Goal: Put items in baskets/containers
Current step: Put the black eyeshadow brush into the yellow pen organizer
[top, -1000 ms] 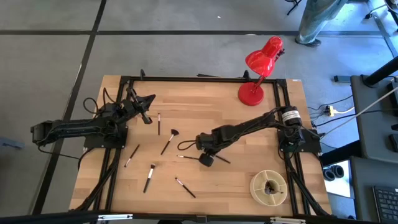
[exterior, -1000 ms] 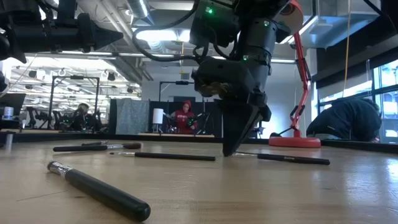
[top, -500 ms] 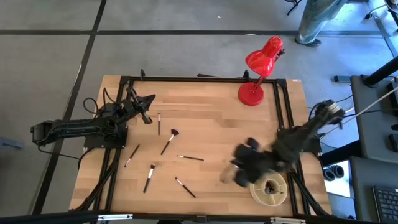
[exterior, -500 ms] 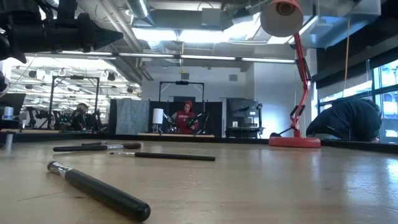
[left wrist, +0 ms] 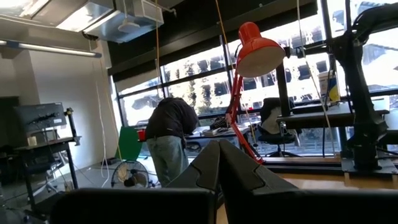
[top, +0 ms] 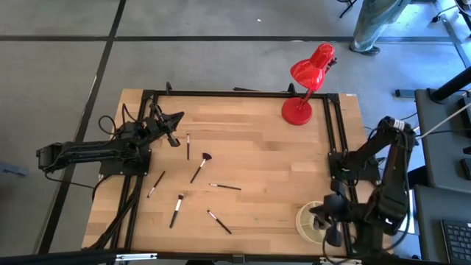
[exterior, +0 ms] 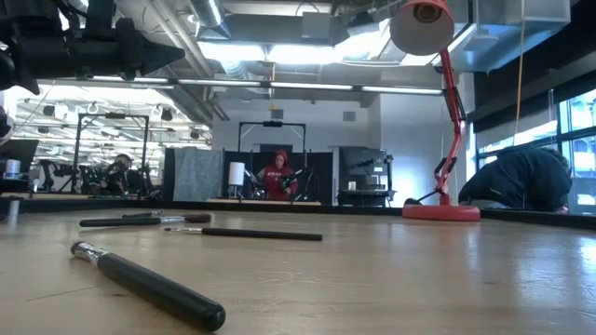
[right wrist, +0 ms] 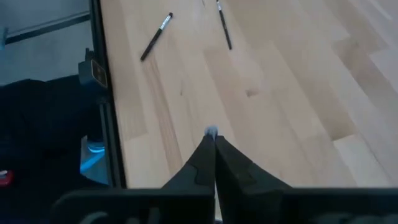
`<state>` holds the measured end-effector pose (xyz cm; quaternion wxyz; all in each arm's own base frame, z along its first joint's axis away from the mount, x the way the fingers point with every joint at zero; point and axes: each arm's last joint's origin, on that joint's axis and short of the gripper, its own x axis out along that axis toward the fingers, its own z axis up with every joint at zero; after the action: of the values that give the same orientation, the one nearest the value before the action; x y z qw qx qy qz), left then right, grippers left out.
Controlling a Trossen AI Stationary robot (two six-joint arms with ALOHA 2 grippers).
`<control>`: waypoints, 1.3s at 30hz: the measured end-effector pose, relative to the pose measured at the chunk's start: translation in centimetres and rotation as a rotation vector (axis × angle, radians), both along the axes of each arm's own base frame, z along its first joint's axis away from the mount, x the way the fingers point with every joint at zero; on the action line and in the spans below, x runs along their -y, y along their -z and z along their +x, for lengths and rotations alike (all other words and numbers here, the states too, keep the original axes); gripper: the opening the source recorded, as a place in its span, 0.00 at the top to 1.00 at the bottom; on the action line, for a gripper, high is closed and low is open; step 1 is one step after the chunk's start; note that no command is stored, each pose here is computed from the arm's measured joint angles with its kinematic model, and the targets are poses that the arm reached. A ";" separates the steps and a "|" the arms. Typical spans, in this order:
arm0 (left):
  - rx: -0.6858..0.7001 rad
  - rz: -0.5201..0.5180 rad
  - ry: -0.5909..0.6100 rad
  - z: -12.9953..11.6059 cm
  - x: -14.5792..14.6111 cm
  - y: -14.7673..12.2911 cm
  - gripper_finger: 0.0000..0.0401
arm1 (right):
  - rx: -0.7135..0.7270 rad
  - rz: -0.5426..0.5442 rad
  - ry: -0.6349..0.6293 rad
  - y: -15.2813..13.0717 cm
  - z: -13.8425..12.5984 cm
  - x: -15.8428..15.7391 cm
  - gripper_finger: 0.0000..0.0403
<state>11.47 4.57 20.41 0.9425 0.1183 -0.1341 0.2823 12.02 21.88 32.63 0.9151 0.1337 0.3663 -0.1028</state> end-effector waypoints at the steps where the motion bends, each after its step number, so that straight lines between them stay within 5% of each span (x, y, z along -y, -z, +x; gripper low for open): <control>1: 0.000 0.000 0.000 0.0 0.0 0.0 0.99 | 0.003 -0.008 -0.001 0.1 -0.1 -0.2 1.00; 12: 0.000 -0.008 0.003 0.0 0.0 0.0 0.99 | 0.033 -0.038 0.007 1.1 0.3 -1.3 0.77; 19: -0.020 0.007 -0.015 0.0 0.0 0.1 0.99 | 0.041 -0.050 0.150 0.8 3.5 1.0 0.65; 26: -0.042 0.004 -0.065 0.1 -0.2 0.3 0.99 | -0.054 -0.125 0.240 2.3 11.3 5.0 0.65; 34: -0.070 0.020 -0.098 0.1 -0.3 0.4 0.99 | 0.090 -0.162 -0.061 6.5 23.0 6.8 0.65; 39: -0.080 0.018 -0.098 0.1 -0.3 0.5 0.99 | 0.169 -0.138 -0.120 9.2 27.9 10.2 0.66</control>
<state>11.55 4.84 19.89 0.9310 0.1443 -0.0928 0.3221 39.88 11.72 23.45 0.9542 0.0565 0.2874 -0.0614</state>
